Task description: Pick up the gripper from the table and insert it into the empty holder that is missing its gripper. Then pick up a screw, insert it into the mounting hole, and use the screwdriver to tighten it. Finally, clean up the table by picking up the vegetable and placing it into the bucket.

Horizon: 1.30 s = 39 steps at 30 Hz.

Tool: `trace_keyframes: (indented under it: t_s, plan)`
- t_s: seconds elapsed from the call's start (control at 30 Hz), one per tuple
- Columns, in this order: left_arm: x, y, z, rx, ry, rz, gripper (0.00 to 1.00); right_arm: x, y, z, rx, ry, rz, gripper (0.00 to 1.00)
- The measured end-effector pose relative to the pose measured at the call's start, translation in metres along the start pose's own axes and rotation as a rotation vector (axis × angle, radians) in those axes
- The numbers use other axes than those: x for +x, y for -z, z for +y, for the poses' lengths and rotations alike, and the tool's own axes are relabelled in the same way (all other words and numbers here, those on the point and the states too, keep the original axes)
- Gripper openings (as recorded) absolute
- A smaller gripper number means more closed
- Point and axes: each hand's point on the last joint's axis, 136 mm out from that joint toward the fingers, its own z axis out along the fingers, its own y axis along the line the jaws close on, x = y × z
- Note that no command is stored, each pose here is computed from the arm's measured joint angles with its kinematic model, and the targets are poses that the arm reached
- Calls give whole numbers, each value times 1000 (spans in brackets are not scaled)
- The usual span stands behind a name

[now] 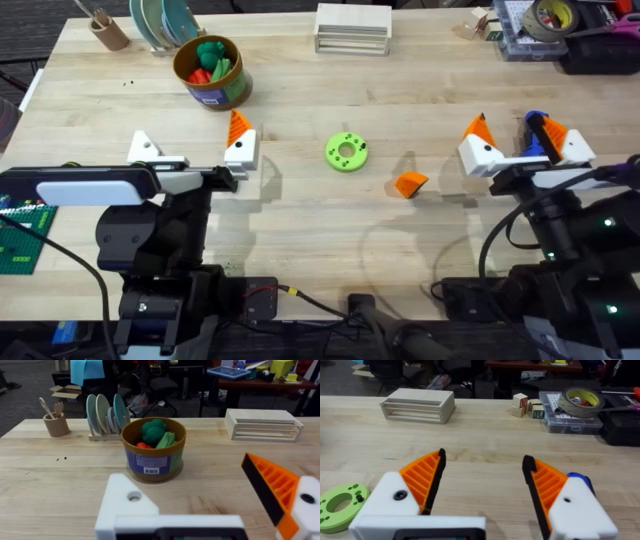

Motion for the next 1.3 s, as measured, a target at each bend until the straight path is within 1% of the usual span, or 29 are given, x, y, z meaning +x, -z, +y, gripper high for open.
trace_keyframes:
  t_s: [0.47, 0.57, 0.63, 0.7, 0.77, 0.87, 0.93, 1.0, 1.07, 1.17, 1.2, 1.3]
  plan:
    - [0, 0, 0, 1, 0, -1, 992, 1, 0, 0, 0, 0, 4, 991]
    - [-1, 0, -7, 40, 0, -3, 992, 1, 0, 0, 0, 0, 4, 993]
    - [3, 1, -13, 78, 0, 23, 992, 2, 0, 0, 0, 0, 11, 992]
    - [7, 5, -18, 104, 6, 76, 992, 3, 3, 0, -1, -2, 41, 992]
    - [-1, 12, -19, 111, 13, 113, 992, 7, 8, 1, -4, -4, 96, 992]
    - [-28, 29, -17, 99, 18, 170, 992, 18, 19, 2, -7, -9, 210, 992]
    - [-44, 38, -14, 85, 19, 207, 992, 16, 26, 4, -16, -16, 250, 992]
    - [-54, 47, -12, 69, 19, 273, 992, 2, 32, 6, -24, -33, 258, 992]
    - [-56, 52, -10, 60, 21, 365, 993, -19, 37, 7, -27, -56, 250, 992]
    - [-51, 56, -9, 50, 23, 529, 993, -46, 44, 9, -32, -82, 253, 991]
    - [-48, 57, -8, 46, 23, 600, 993, -53, 46, 9, -32, -88, 269, 991]
    - [-41, 53, -8, 40, 24, 752, 992, -68, 50, 10, -28, -107, 327, 992]
